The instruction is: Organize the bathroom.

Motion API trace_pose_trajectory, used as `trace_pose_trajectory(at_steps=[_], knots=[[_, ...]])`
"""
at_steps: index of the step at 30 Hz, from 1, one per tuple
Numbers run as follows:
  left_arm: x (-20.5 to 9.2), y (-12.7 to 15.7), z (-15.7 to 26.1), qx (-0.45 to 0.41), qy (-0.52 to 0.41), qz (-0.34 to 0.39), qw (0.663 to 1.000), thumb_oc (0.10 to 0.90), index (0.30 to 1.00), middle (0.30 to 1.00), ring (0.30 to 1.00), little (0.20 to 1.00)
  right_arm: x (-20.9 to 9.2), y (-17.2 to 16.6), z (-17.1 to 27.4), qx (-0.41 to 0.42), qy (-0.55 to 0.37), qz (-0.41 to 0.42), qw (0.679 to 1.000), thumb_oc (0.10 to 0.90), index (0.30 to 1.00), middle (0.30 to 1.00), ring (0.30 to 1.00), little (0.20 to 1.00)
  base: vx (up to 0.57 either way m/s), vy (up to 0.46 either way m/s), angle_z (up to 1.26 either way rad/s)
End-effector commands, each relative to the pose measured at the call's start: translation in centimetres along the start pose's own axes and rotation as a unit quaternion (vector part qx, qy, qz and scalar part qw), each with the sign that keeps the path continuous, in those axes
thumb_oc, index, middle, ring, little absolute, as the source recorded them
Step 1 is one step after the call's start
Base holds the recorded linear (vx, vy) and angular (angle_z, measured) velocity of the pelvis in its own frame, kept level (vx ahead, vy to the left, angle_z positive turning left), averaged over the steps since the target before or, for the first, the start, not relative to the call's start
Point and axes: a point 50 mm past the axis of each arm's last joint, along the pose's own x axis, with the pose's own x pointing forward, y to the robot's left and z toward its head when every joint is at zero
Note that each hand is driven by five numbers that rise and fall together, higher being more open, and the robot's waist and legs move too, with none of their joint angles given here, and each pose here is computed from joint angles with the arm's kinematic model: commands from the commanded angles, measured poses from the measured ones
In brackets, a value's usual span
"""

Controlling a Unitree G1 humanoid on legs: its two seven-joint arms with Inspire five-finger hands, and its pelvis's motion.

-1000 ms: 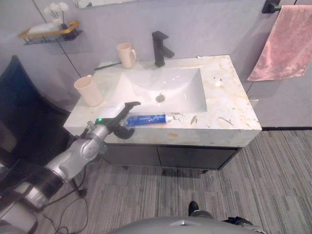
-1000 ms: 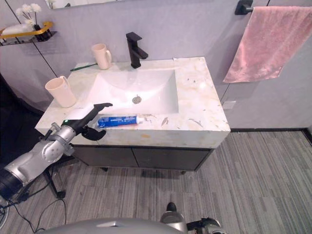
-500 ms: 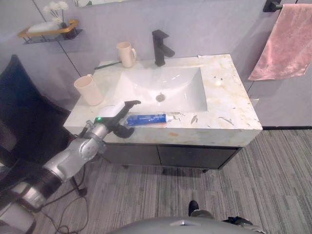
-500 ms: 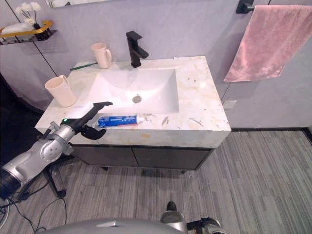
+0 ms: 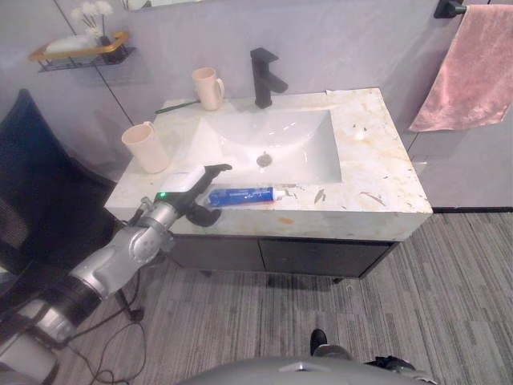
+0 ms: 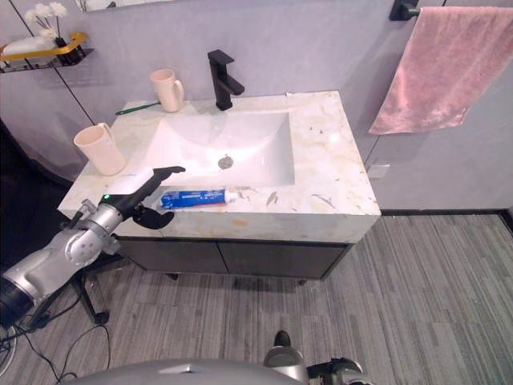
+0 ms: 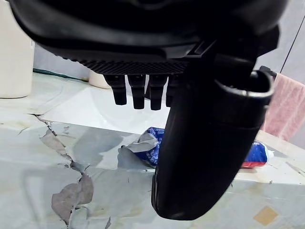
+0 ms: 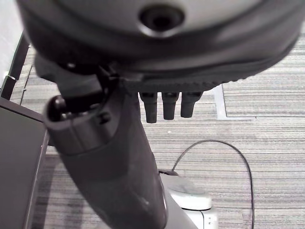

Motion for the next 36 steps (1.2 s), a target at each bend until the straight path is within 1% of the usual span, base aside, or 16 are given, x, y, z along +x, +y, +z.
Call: trace_pose_trajectory(at_steps=[1,7,11,14,18,24,28,31,36], knots=[[0.8,12.2,2.1,0.036,-0.071,0.253,0.964,0.8,0.9,0.9,0.9,0.9,0.0,0.5,1.1,0.003,-0.004,-0.011,1.0,0.8,0.9,0.9,0.9,0.9,0.0,0.0,0.0],[0.6,12.5,2.5,0.015,-0.092,0.274,0.957,0.8,0.9,0.9,0.9,0.9,-0.1,0.6,1.2,0.007,-0.003,-0.01,1.0,0.8,0.9,0.9,0.9,0.9,0.0,0.0,0.0],[0.0,12.9,3.3,-0.014,-0.134,0.286,0.949,0.8,0.9,0.9,0.9,0.9,0.0,0.5,1.2,0.012,-0.003,-0.011,1.0,0.8,0.9,0.9,0.9,0.9,0.0,0.0,0.0],[-0.3,13.5,3.7,-0.018,-0.141,0.305,0.942,0.8,0.9,0.9,0.9,0.9,0.0,0.5,1.2,0.01,-0.003,-0.012,1.0,0.8,0.9,0.9,0.9,0.9,0.0,0.0,0.0],[-0.6,13.9,4.1,-0.031,-0.154,0.307,0.938,0.8,0.9,0.9,0.9,0.9,0.0,0.4,1.1,0.013,0.0,-0.013,1.0,0.8,0.9,0.9,0.9,0.9,0.0,0.0,0.0],[-0.6,14.2,3.8,-0.021,-0.133,0.281,0.95,0.8,0.9,0.9,0.9,0.9,0.0,0.2,1.0,0.012,0.001,-0.015,1.0,0.8,0.9,0.9,0.9,0.9,0.0,0.0,0.0],[0.0,13.8,3.5,-0.021,-0.121,0.225,0.966,0.8,0.9,0.9,0.9,0.9,0.0,0.2,1.0,0.012,0.001,-0.015,1.0,0.8,0.9,0.9,0.9,0.9,0.0,0.0,0.0],[0.5,13.6,3.1,-0.018,-0.1,0.209,0.973,0.8,0.9,0.9,0.9,0.9,0.0,0.1,1.1,0.01,0.001,-0.015,1.0,0.8,0.9,0.9,0.9,0.9,0.0,0.0,0.0],[0.9,12.8,2.9,-0.023,-0.092,0.175,0.98,0.8,0.9,0.9,0.9,0.9,0.0,0.1,1.3,0.009,0.0,-0.014,1.0,0.8,0.9,0.9,0.9,0.9,0.0,0.0,0.0]])
